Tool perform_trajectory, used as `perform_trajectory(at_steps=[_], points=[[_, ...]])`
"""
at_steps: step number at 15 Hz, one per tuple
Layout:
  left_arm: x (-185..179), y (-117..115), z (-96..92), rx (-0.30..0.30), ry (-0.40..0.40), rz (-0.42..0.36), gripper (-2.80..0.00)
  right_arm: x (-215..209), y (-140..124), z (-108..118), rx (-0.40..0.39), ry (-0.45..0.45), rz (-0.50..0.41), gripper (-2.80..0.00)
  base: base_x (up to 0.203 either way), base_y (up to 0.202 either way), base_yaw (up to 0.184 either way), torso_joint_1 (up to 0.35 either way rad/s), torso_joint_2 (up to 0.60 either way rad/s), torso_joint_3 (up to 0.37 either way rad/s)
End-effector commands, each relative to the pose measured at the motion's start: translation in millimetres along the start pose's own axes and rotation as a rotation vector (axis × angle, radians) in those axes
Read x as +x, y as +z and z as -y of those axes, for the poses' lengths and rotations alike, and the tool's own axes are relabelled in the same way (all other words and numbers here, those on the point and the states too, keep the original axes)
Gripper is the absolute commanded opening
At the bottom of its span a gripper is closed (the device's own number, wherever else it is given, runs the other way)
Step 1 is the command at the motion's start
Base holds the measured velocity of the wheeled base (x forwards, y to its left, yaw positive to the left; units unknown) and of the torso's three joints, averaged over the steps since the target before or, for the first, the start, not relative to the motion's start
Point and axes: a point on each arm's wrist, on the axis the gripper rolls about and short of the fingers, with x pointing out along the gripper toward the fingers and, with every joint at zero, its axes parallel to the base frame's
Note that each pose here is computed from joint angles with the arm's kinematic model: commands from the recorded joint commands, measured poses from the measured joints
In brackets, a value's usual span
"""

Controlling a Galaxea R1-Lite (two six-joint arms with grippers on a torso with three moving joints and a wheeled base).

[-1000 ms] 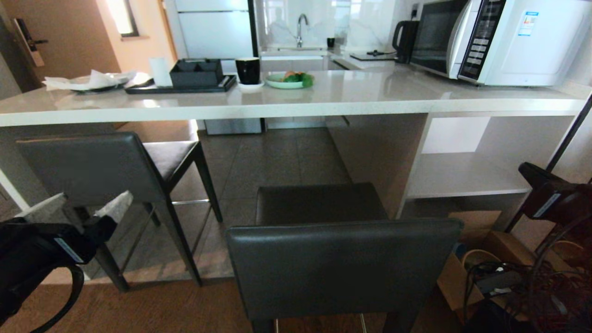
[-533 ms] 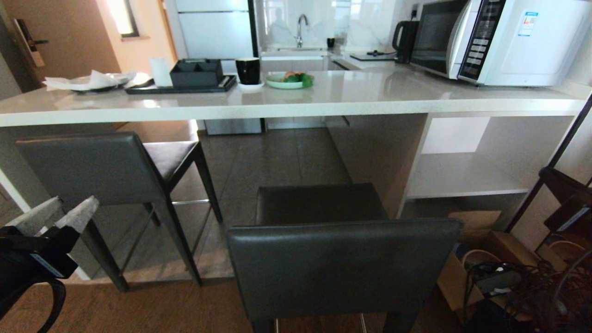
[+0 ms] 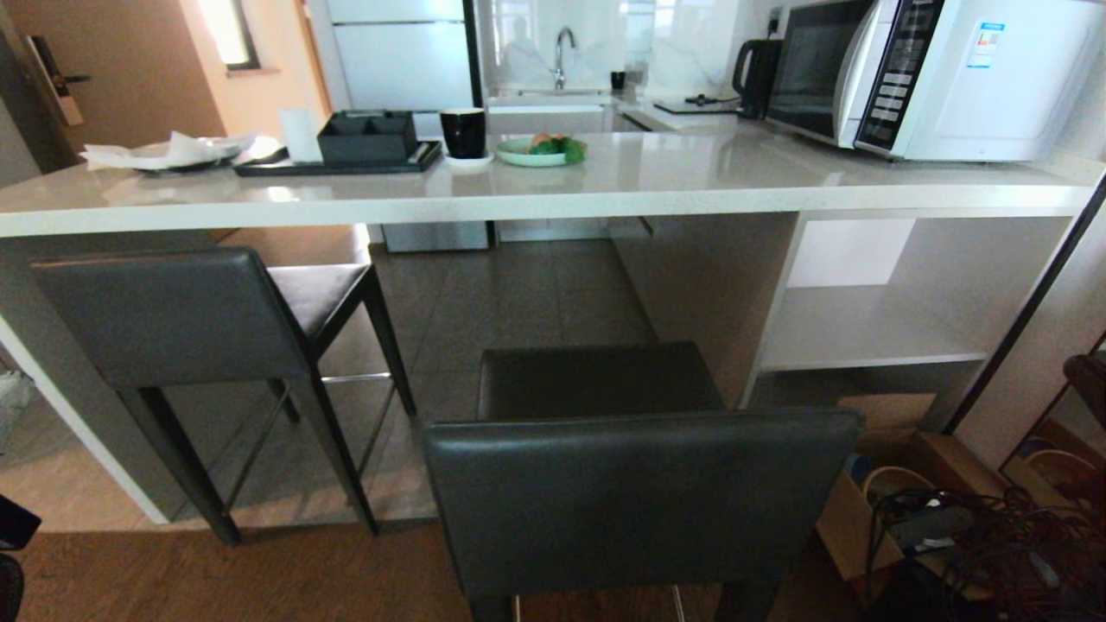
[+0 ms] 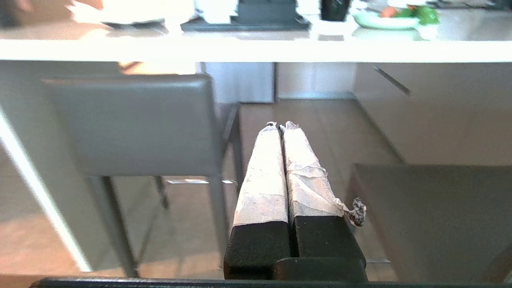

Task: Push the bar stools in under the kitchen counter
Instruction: Pull the gray chair out from under the dining table

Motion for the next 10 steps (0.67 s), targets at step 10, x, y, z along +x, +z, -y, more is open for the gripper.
perform_trajectory(at_steps=[10], points=[[-96.1,-5.6,2.6,0.083,-0.173,0.093,-2.80,-136.4,19.7,2.9,-0.202,0.019,0.094,-2.80,0.000,0.000,0.000,0.000,0.00,0.000]])
